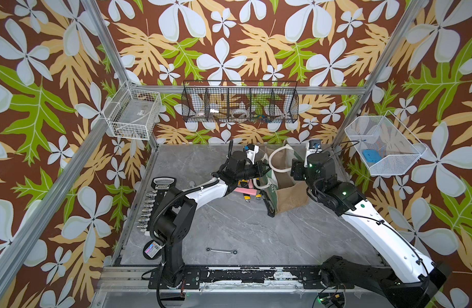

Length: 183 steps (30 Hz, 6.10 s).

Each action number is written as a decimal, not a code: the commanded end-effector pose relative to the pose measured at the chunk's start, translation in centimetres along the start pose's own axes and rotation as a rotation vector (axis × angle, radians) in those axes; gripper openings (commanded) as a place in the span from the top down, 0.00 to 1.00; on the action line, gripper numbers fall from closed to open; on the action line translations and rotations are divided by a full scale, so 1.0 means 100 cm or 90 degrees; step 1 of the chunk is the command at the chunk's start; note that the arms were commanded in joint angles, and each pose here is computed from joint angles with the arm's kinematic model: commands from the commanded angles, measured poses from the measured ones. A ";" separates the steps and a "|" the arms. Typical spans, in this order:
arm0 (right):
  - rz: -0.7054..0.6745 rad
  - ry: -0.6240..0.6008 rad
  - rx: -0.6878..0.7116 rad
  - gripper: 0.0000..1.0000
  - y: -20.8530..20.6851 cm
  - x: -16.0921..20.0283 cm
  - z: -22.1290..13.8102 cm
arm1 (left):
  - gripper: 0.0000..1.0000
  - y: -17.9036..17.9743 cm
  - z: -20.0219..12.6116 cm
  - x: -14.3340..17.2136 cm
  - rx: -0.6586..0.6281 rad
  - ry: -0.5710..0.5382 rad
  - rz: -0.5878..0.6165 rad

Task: Place the art knife into the pouch
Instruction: Adjust the pouch, then place the pouch at the center of the board, then adjust the pouch at the center of the board.

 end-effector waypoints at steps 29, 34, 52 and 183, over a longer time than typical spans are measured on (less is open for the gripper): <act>-0.225 0.128 -0.185 0.10 0.058 0.037 0.037 | 1.00 -0.015 0.008 0.000 0.016 0.027 0.046; -0.221 0.144 -0.201 0.14 0.066 0.043 0.046 | 1.00 -0.018 0.007 -0.001 0.020 0.026 0.046; -0.258 0.178 -0.107 0.36 0.059 0.059 0.077 | 1.00 -0.024 0.001 0.001 0.037 0.027 0.038; 0.014 0.048 -0.209 0.00 -0.019 0.061 -0.020 | 0.30 0.286 -0.252 -0.029 -0.887 -0.099 -0.088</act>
Point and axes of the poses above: each gripper's point midway between its finger pads, its own z axis out along the fingers, its own y axis along the line the jaws close on, x = y × z, the point moved 4 cm from there along -z, back along the fingers, and after that the axes turned 6 degrees about -z, right-handed, at the moved point
